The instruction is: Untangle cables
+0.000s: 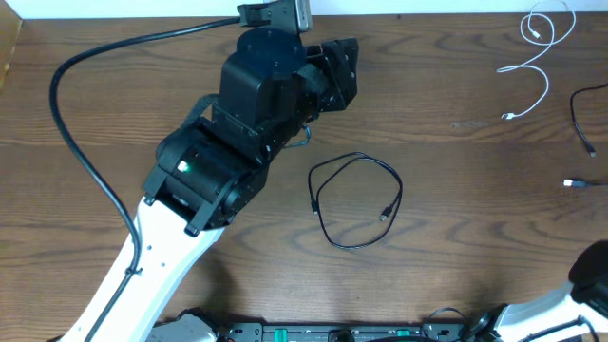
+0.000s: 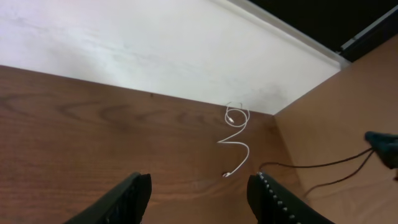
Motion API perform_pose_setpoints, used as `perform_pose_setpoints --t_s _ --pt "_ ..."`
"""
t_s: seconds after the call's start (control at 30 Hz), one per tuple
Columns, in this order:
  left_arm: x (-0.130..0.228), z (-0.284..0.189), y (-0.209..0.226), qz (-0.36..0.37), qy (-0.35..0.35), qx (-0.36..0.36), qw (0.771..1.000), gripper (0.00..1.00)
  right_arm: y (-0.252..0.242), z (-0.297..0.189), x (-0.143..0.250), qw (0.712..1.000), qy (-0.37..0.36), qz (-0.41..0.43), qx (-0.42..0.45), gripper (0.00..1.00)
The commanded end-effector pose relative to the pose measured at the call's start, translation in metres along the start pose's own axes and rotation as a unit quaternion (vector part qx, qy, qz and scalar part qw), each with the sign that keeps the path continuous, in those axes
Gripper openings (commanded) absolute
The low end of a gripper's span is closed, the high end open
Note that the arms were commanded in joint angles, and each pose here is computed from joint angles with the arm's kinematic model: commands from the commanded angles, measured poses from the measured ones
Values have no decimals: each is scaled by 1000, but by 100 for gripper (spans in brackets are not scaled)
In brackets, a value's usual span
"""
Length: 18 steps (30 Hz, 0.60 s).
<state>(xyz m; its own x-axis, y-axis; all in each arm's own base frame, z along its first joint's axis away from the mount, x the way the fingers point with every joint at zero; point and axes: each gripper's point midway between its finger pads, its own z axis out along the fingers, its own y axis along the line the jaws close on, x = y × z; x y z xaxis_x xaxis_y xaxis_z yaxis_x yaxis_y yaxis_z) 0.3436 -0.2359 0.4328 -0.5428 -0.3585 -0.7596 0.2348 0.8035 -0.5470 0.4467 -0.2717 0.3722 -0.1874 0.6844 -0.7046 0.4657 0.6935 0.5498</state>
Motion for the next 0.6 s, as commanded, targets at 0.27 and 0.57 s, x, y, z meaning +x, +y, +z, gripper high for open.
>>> perform_pose_setpoints --t_s 0.27,0.57 --pt "18 27 9 14 31 -21 999 55 -107 88 78 982 125 19 138 97" --pt "38 38 23 64 71 -46 994 55 -118 71 106 967 182 45 171 99"
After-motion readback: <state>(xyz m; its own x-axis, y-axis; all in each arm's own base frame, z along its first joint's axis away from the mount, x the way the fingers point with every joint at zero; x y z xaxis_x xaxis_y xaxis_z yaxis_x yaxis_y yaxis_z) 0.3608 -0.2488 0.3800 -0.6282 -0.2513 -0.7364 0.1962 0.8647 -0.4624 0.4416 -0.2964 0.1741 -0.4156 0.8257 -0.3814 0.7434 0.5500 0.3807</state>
